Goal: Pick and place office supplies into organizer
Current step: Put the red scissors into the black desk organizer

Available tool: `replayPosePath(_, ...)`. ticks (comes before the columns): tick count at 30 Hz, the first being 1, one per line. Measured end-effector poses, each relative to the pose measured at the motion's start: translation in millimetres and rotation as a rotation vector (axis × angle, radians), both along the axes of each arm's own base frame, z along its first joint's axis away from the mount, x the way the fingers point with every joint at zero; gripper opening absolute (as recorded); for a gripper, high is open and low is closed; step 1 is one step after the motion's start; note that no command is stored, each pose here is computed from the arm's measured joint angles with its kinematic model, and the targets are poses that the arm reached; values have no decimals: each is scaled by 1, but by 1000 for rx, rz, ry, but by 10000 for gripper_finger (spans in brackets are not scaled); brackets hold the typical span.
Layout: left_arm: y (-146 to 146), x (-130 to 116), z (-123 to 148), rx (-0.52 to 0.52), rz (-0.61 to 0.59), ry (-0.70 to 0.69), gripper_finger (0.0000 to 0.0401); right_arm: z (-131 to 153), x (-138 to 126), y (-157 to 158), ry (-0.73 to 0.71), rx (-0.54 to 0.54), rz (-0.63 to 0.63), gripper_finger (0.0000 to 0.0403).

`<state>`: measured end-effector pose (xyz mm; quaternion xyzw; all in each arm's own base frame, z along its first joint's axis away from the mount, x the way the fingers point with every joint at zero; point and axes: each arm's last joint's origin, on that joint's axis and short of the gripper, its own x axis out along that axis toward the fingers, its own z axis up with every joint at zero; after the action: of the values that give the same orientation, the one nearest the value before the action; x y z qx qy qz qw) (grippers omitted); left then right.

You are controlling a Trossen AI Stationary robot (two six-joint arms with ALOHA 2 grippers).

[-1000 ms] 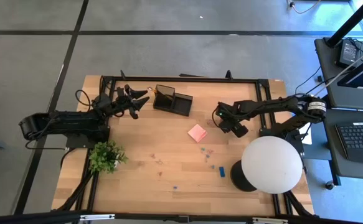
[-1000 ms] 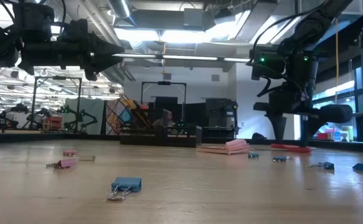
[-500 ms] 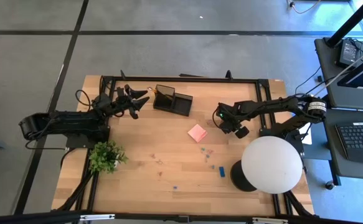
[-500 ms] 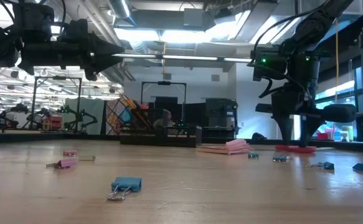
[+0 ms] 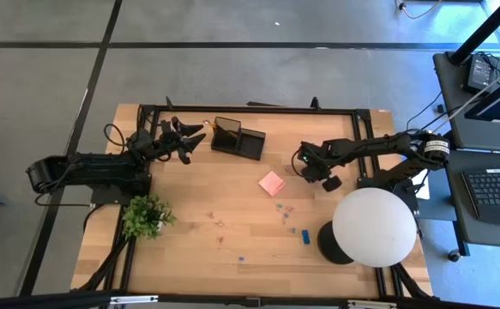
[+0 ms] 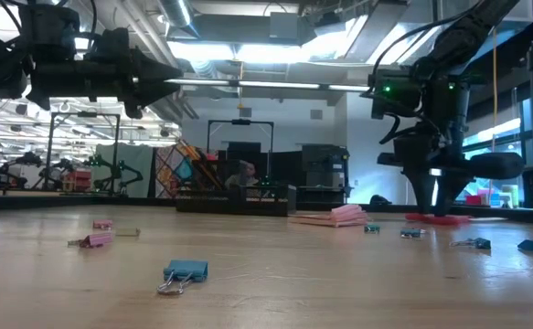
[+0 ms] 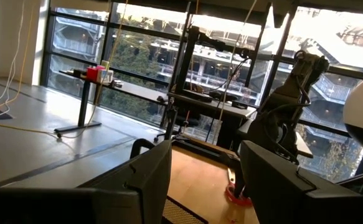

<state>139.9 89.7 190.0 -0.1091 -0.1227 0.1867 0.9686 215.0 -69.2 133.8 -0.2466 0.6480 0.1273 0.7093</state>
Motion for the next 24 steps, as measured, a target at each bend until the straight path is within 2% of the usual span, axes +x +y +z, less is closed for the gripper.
replayPosePath(4,0,0,0,0,0,0,184,6,7,-2,-43,8,-101,90)
replayPosePath(7,0,0,0,0,0,-1,184,23,22,-7,-126,-11,-161,90)
replayPosePath(10,0,0,0,0,1,-1,184,45,37,-12,-197,-27,-162,90)
replayPosePath(15,0,0,1,-17,-4,-14,184,102,63,-28,-368,-76,-227,90)
replayPosePath(19,0,0,1,-17,-3,-16,184,161,81,-43,-616,-77,-368,90)
replayPosePath(22,0,0,2,1,-12,-10,184,201,88,-51,-815,-16,-472,90)
replayPosePath(24,0,2,7,42,-33,-10,184,223,90,-54,-931,75,-477,90)
